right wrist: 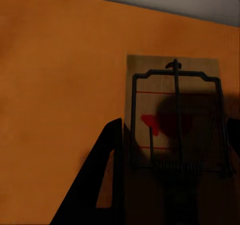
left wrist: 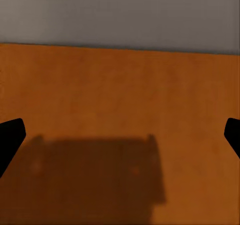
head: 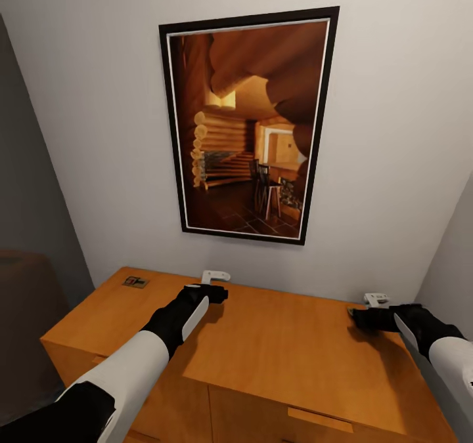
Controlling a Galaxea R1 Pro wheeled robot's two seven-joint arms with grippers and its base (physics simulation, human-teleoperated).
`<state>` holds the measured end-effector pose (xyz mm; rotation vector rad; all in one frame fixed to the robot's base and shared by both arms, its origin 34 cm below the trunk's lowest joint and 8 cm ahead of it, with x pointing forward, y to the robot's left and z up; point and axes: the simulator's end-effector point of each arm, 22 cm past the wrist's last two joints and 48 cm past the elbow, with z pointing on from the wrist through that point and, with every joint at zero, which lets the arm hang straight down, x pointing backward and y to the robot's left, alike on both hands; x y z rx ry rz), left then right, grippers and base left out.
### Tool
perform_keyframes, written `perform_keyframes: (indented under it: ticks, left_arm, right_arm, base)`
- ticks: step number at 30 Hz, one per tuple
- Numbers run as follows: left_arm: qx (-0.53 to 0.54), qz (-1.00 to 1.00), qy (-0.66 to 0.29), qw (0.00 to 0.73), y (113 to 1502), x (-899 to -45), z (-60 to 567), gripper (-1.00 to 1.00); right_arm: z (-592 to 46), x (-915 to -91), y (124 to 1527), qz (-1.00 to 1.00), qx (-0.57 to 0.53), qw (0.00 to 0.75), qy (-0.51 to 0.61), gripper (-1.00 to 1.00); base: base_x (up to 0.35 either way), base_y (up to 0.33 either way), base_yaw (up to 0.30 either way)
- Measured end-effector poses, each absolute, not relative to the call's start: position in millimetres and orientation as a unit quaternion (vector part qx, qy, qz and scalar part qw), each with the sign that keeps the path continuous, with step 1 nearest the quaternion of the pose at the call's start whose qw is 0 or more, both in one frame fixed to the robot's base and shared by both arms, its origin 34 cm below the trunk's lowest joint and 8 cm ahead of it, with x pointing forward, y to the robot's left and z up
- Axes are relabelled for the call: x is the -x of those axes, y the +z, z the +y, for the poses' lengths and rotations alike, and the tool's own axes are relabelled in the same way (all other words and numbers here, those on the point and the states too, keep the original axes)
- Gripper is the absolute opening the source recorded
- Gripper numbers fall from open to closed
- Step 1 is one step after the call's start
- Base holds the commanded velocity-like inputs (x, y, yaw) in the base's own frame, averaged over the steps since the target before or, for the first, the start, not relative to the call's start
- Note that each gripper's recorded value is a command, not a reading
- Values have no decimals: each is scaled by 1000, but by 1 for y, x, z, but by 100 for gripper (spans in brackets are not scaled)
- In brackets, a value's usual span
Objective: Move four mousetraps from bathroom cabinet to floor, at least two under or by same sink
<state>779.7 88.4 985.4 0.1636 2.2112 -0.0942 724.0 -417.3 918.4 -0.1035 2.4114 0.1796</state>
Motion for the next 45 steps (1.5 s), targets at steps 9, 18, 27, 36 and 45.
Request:
perform_keyframes:
  ticks: [9, 18, 27, 36, 45]
  left_arm:
    - [-66, 892, -36, 445, 994, -777, 89, 100]
    - [-66, 892, -37, 445, 1001, -774, 89, 100]
    - [-66, 892, -38, 445, 1009, -771, 89, 100]
    - [-64, 892, -38, 445, 1015, -767, 89, 100]
    - [-65, 892, -37, 445, 1019, -764, 89, 100]
  right_arm:
    - [-384, -728, 926, 930, 57, 354, 85, -100]
    - [-338, -732, 939, 921, 83, 360, 123, -100]
    - [-285, -720, 965, 900, 187, 348, 184, -100]
    - [-270, -721, 990, 895, 221, 346, 175, -100]
    - [-269, -710, 983, 903, 248, 318, 151, -100]
  base:
    - [0, 0, 0]
    - [0, 0, 0]
    - [0, 0, 0]
    - [0, 0, 0]
    - [0, 0, 0]
